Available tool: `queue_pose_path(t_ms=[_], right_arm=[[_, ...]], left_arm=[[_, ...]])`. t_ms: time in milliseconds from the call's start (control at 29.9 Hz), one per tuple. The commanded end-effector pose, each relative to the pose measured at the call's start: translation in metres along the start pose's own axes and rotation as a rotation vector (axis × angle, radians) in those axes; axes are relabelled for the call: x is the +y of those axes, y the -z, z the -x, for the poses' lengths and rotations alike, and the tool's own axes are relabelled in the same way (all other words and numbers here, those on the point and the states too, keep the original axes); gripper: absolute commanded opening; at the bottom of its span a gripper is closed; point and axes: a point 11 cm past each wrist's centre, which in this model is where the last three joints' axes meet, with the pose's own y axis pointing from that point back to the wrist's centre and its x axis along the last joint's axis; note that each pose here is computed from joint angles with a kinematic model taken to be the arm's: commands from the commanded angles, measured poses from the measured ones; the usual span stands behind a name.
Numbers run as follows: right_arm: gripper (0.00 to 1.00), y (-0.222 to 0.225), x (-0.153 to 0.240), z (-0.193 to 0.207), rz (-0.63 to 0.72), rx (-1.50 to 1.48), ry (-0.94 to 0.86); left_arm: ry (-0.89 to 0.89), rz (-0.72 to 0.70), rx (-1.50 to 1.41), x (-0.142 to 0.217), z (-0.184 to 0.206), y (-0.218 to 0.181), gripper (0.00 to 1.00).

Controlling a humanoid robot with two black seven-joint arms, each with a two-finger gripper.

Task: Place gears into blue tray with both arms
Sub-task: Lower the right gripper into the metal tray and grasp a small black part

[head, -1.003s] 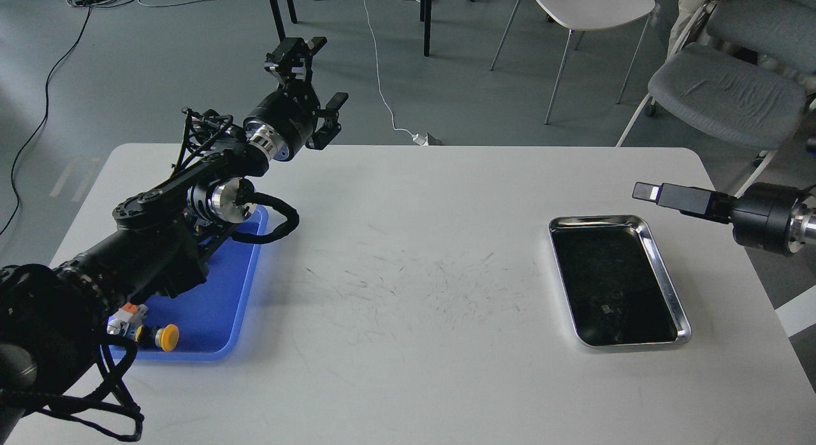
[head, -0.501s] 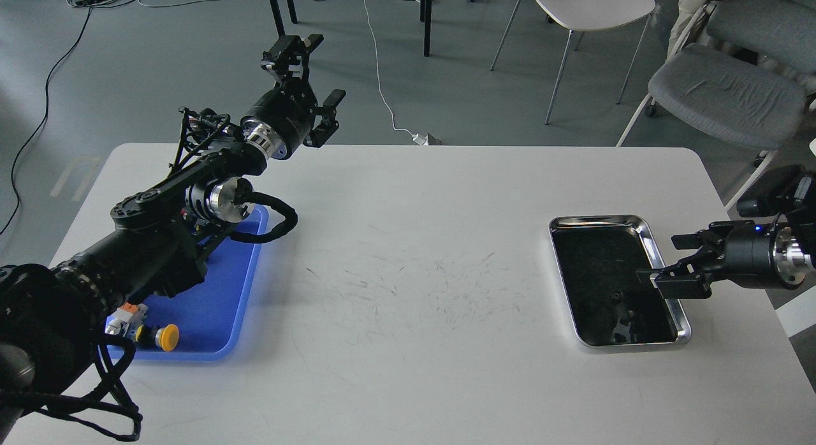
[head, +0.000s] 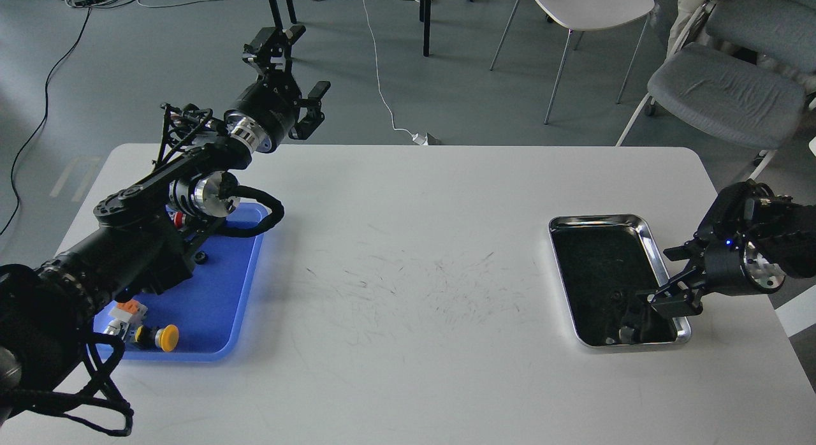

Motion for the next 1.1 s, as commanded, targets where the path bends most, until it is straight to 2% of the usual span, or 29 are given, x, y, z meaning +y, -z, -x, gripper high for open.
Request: queue_pose_path(t_ms=[0,468,635,869,1070], right_arm=[[0.94,0.005,-0.008,-0.011,-0.02,0.042,0.012],[0.81,0.012,-0.025,-0.014,-0.044,0.098,0.07],[0.68,0.01,-0.029,-0.006,-0.037,0.102,0.105],[0.67,0.014,-0.039,-0.014,-0.047,0.121,0.103],[0.61,0.023,-0.048,-0.024,-0.072,0.143,0.094]], left_arm=[[-0.006,0.0,-0.006,0.003,-0.006,-0.002,0.97],[-0.009,0.013,-0.007,0.004,-0.007,-0.002,0.97],[-0.013,0.012,-0.007,0.005,-0.009,-0.001,0.97],[-0.022,0.015,-0.014,0.008,-0.015,-0.004,0.97],[-0.027,0.025,-0.018,0.009,-0.018,-0.006,0.97]])
